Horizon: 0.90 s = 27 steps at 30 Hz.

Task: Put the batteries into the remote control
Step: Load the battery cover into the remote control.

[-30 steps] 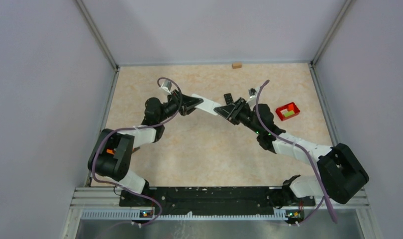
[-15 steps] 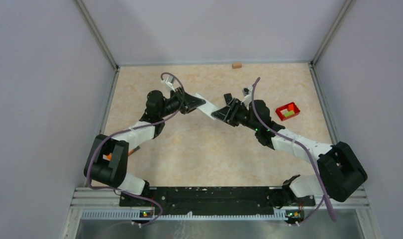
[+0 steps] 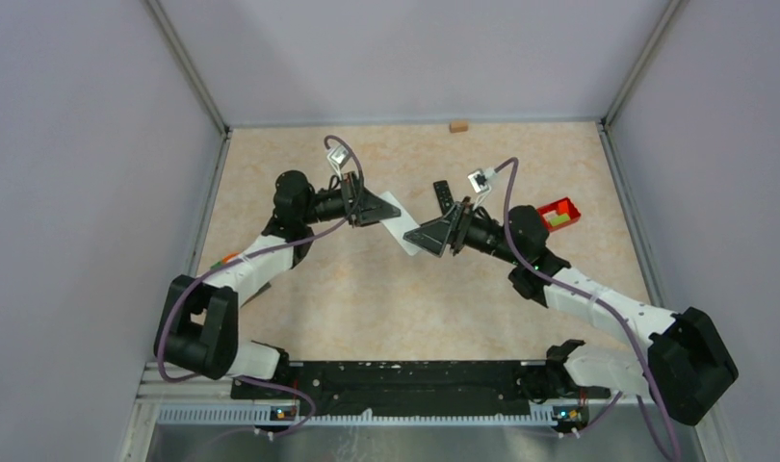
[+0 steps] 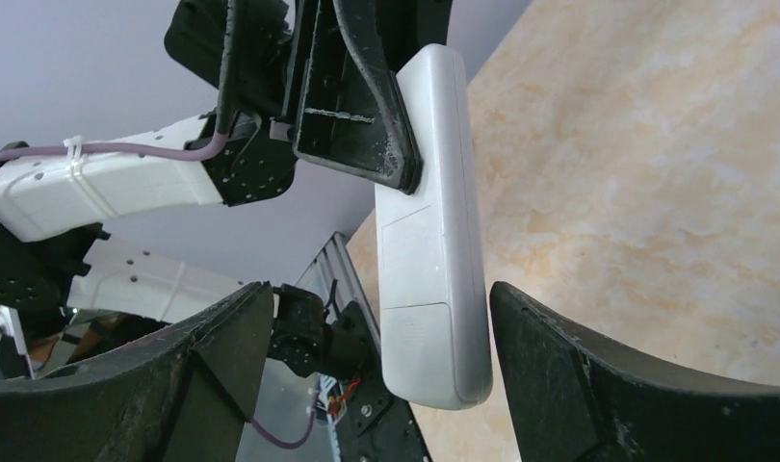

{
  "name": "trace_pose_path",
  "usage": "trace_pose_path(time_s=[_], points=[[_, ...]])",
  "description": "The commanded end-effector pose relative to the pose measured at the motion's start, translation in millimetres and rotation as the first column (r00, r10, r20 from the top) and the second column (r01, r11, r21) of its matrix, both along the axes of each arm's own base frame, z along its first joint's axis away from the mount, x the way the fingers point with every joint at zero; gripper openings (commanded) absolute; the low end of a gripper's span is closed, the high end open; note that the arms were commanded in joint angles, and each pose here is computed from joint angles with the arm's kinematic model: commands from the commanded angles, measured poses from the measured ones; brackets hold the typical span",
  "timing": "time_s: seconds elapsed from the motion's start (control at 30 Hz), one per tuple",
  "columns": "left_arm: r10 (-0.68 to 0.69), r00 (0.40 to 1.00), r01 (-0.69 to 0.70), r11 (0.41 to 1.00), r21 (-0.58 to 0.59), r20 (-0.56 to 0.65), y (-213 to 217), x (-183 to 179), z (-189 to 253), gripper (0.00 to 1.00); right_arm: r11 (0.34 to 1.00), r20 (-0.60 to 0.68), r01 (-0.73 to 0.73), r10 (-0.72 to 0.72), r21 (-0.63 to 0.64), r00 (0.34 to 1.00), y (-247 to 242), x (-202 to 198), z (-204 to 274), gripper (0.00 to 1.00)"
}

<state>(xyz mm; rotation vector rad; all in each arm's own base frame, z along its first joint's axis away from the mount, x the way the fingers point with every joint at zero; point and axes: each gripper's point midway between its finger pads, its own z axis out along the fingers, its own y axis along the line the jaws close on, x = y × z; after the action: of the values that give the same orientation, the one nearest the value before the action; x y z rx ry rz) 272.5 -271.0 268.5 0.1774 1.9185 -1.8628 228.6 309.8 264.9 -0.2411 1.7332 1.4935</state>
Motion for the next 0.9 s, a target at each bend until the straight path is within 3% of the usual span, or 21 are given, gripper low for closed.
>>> trace_pose_path(time_s=[0.0, 0.13, 0.27, 0.5, 0.67, 0.77, 0.87], points=[[-0.091, 0.983, 0.099, 0.994, -0.041, 0.160, 4.3, -24.7, 38.9, 0.00, 0.995, 0.176, -0.100, 0.100, -0.009, 0.979, 2.0, -14.7, 25.8, 0.83], [-0.163, 0.965, 0.173, 0.985, -0.029, 0.206, 8.1, -44.5, 43.5, 0.00, 0.966, 0.207, -0.204, 0.235, -0.160, 0.950, 5.6, -21.8, 13.3, 0.79], [-0.207, 0.950, 0.216, 0.976, -0.016, 0.233, 12.8, -63.1, 38.6, 0.00, 0.897, 0.232, -0.362, 0.419, -0.252, 0.878, 11.9, -38.6, 13.2, 0.71], [-0.210, 0.945, 0.216, 0.976, 0.004, 0.250, 14.7, -68.3, 36.6, 0.00, 0.807, 0.188, -0.532, 0.581, -0.256, 0.792, 18.8, -55.5, 4.1, 0.57], [-0.204, 0.949, 0.206, 0.978, 0.016, 0.243, 13.8, -64.5, 35.5, 0.01, 0.781, 0.193, -0.567, 0.618, -0.262, 0.762, 23.9, -57.8, -1.6, 0.55], [-0.205, 0.946, 0.207, 0.978, 0.017, 0.249, 14.1, -64.9, 36.5, 0.03, 0.791, 0.188, -0.556, 0.605, -0.256, 0.774, 27.3, -52.6, -2.7, 0.45], [-0.197, 0.950, 0.198, 0.980, 0.022, 0.243, 13.7, -63.1, 35.4, 0.09, 0.808, 0.185, -0.553, 0.587, -0.205, 0.788, 33.1, -48.3, 6.7, 0.27]])
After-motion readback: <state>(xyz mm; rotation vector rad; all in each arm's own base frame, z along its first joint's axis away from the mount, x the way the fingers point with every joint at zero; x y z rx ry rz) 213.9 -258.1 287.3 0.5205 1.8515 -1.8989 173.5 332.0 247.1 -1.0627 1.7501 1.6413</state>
